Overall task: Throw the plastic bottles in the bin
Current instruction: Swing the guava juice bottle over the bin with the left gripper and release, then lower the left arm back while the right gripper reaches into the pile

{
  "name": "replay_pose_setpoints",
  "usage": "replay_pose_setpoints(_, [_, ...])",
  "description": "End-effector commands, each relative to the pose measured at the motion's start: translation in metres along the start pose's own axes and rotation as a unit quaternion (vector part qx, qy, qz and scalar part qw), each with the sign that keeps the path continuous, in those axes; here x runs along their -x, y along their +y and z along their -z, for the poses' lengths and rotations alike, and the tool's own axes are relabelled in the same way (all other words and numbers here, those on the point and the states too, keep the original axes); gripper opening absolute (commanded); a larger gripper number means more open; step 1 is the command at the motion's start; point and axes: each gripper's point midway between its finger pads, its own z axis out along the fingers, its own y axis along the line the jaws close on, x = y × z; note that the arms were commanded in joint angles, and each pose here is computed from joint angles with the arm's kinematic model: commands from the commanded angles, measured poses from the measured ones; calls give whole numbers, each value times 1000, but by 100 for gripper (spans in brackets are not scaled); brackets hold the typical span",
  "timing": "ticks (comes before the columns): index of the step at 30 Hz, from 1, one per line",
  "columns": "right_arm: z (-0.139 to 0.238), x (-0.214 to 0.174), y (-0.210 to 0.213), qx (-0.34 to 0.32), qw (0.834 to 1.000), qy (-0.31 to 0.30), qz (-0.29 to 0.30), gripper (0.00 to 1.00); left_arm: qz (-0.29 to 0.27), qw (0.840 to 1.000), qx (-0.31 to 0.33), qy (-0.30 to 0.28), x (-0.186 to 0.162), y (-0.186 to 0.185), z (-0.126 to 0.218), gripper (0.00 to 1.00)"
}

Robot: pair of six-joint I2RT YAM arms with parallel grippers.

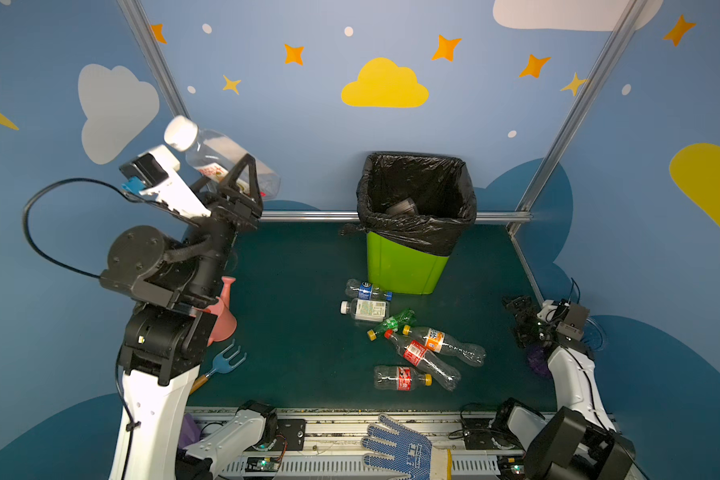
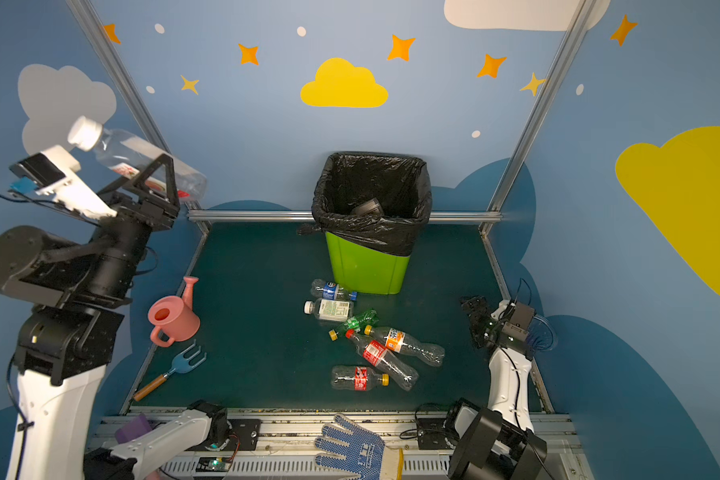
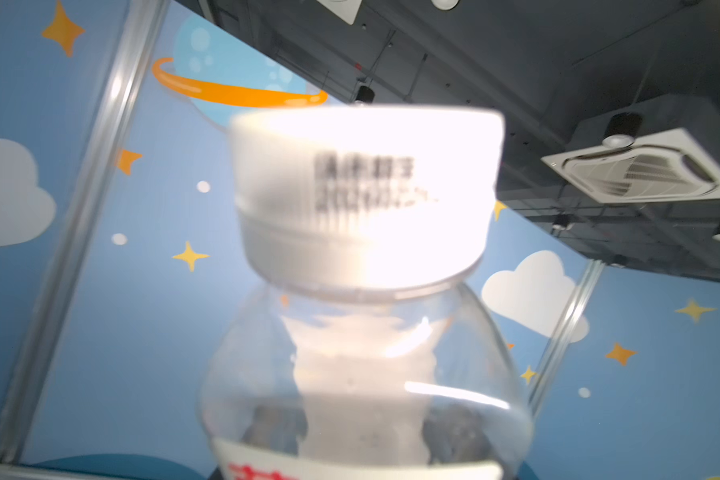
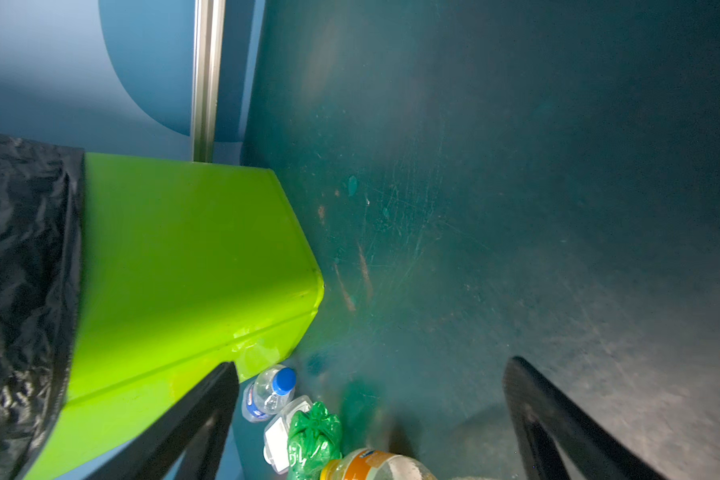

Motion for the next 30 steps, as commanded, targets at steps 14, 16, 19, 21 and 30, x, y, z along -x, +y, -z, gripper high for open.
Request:
replay_pose_setpoints(14, [25,0,28,40,999,-22,18,98,48,969,-150,191,-164,-94,-156,100])
replay_pose_setpoints(16, [26,-2,27,38,999,-19,16,98,32,976,-146,158,-139,-92,-145,100])
replay_pose_setpoints(19, [26,-6,23,33,999,-13,7,98,8,975,-140,172,-133,-89,-132,100])
replay_pose_setpoints(21, [26,-10,20,29,1000,-7,-3,98,-3,973,-132,190,-139,-84,-126,100])
replay_pose_setpoints(30, [33,-30,19,24,999,19,10,97,-34,961,-86,261,-212,-34,-74,100])
